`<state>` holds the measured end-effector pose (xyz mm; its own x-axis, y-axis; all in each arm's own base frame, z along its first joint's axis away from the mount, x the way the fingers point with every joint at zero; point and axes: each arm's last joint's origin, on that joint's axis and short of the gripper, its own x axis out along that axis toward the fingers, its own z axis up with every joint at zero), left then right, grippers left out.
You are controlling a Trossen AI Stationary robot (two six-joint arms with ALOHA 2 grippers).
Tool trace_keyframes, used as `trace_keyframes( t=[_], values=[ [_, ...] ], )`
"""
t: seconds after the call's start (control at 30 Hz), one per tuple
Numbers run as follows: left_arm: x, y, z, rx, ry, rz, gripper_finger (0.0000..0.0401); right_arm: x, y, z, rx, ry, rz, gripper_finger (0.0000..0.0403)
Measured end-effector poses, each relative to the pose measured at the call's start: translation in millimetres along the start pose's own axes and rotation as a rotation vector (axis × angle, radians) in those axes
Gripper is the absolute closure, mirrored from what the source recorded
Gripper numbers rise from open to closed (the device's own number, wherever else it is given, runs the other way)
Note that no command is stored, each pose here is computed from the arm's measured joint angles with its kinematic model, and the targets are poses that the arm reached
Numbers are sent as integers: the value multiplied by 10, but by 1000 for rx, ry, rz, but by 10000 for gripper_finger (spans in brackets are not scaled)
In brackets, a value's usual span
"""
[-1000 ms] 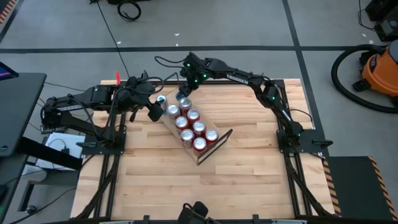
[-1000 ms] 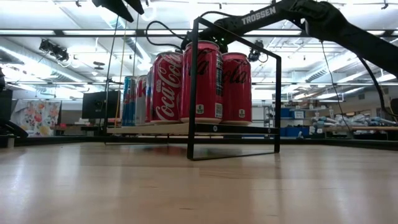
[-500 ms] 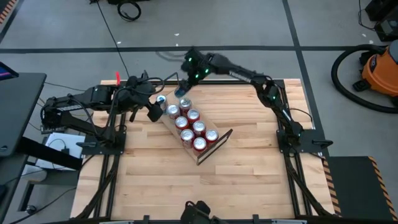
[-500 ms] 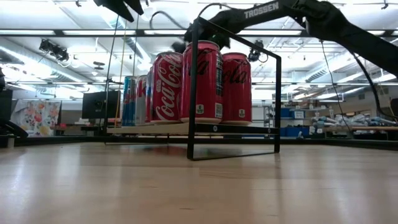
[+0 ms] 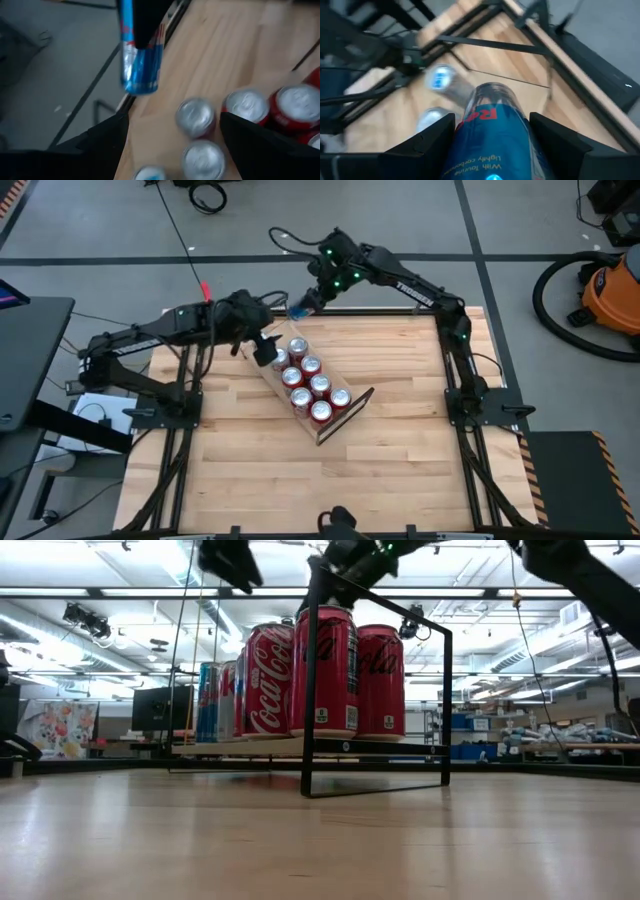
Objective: Place canned beverage on shelf
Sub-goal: Put the blue soda can on the shelf aligned with the other blue soda can
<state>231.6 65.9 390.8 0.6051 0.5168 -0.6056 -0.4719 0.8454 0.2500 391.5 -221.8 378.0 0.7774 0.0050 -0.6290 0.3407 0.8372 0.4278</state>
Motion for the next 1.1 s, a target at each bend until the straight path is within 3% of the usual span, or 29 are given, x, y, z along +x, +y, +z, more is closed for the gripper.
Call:
trace_keyframes(
  t=[0.13,0.4,0.53,0.87,1.1],
  values=[
    [144,36,78,-22,-41,-65,79,-273,160,26,-28,-34,73,150],
    [483,-34,211,-29,-89,-14,37,-555,278,-4,-62,-39,85,150],
    [596,-55,286,-24,-141,27,5,-549,247,-61,-57,18,71,150],
    [862,-151,328,37,-152,31,6,-550,251,-68,-54,30,103,150],
    [898,-163,322,51,-143,34,20,-550,250,-68,-33,31,100,150]
  ],
)
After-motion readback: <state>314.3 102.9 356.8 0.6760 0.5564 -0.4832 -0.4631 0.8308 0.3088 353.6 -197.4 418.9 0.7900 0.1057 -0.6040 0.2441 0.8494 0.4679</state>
